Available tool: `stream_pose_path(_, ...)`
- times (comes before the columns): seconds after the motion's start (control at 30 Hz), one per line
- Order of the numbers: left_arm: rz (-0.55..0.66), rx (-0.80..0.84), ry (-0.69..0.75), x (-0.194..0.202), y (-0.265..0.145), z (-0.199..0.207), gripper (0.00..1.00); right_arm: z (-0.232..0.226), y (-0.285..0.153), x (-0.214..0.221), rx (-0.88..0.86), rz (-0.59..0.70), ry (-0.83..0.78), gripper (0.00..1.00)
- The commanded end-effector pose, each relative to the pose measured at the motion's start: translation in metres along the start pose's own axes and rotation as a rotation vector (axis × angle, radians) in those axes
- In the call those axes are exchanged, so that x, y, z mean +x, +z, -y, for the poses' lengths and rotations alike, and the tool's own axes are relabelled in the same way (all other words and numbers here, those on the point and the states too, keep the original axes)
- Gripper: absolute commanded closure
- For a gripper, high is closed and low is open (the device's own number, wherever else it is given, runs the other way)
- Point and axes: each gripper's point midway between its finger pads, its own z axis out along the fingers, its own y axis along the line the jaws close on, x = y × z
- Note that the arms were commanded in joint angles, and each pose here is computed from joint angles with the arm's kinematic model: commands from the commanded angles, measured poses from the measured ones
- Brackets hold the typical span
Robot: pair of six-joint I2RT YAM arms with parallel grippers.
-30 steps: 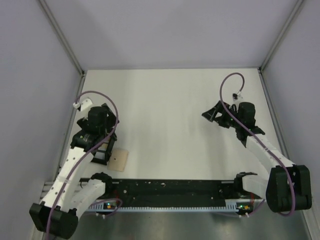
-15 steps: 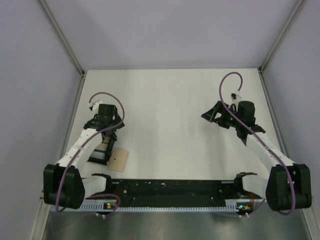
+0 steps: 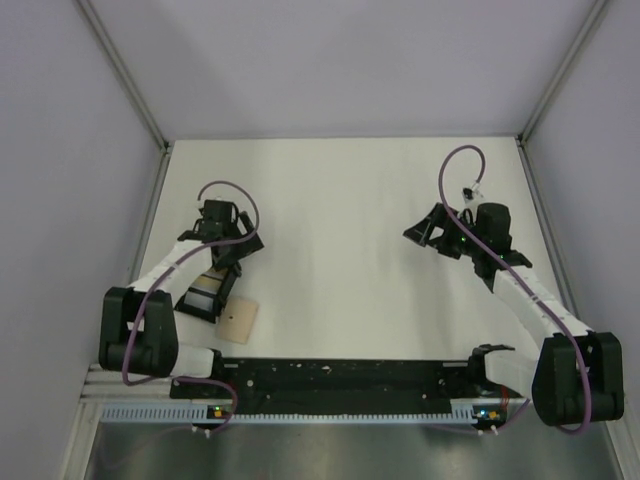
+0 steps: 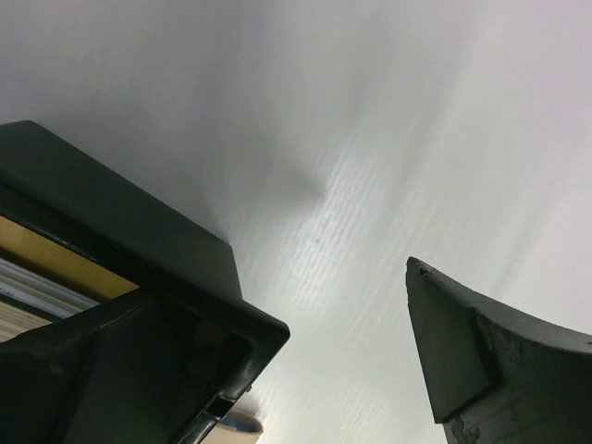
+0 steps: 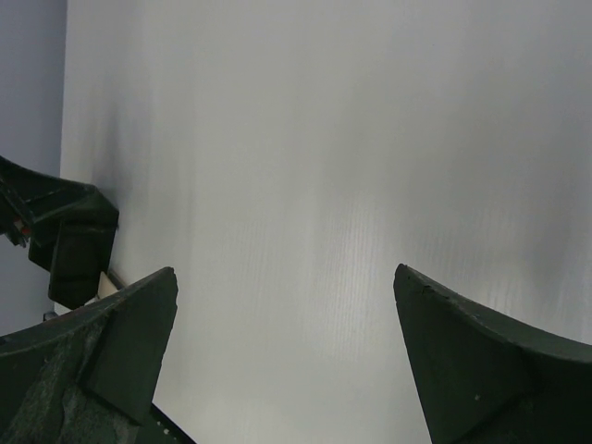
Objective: Put the credit cards into the card holder
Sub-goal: Move the storage box to the center of the board.
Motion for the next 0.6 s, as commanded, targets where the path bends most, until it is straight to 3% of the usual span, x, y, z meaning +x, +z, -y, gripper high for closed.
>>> stream_pose_path(0.0, 0.028, 0.220, -0.016, -0.018, -0.003, 0.058, 0.07, -0.009, -0.006, -0.020, -0.004, 0.053, -0.038, 0.01)
stream_pose_path(0.37, -0.038, 0.353, 0.052, 0.012, -0.003, 0.173, 0.08, 0.008, -0.008, -0.020, 0.087, 0.054, -0.033, 0.01)
stream_pose_path(0.57, -0.096, 0.431, 0.042, 0.047, -0.005, 0.239, 0.08, 0.027, -0.024, -0.029, 0.247, 0.099, -0.025, 0.01)
